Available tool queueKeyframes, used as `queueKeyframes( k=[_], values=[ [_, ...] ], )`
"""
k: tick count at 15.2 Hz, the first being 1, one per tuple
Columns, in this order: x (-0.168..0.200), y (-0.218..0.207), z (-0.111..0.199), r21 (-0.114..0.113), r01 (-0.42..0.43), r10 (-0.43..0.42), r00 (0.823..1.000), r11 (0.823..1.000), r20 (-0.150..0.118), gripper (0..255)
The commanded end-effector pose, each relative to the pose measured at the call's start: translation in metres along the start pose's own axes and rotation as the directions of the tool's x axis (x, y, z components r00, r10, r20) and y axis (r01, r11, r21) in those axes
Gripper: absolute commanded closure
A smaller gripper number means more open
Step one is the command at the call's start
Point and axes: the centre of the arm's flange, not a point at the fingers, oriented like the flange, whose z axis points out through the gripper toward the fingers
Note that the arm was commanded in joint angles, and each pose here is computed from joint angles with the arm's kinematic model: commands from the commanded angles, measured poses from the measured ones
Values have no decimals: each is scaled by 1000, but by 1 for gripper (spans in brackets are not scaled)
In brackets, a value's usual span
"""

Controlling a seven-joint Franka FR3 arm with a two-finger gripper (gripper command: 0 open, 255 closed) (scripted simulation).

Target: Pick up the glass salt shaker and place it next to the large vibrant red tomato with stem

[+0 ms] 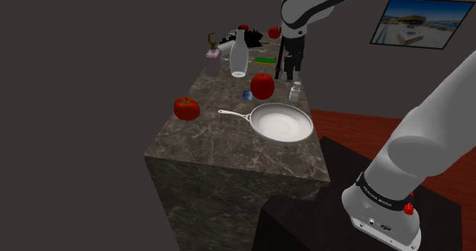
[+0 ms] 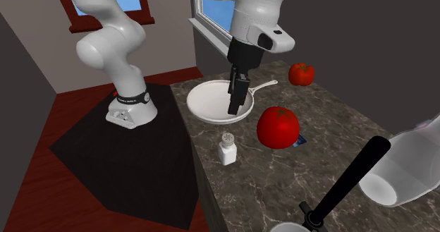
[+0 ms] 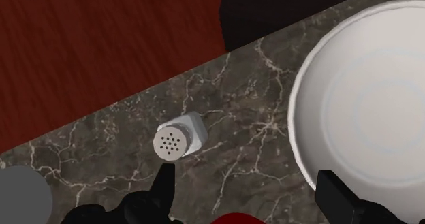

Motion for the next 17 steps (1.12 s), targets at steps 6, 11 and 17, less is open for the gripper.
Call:
queueKeyframes(
  k=[6,11,17],
  values=[
    [48,52,69,-3,9,-9,996,1000,85,0],
    [46,52,95,-3,9,-9,996,1000,85,0],
    [44,52,109,-3,9,-9,996,1000,85,0]
  ],
)
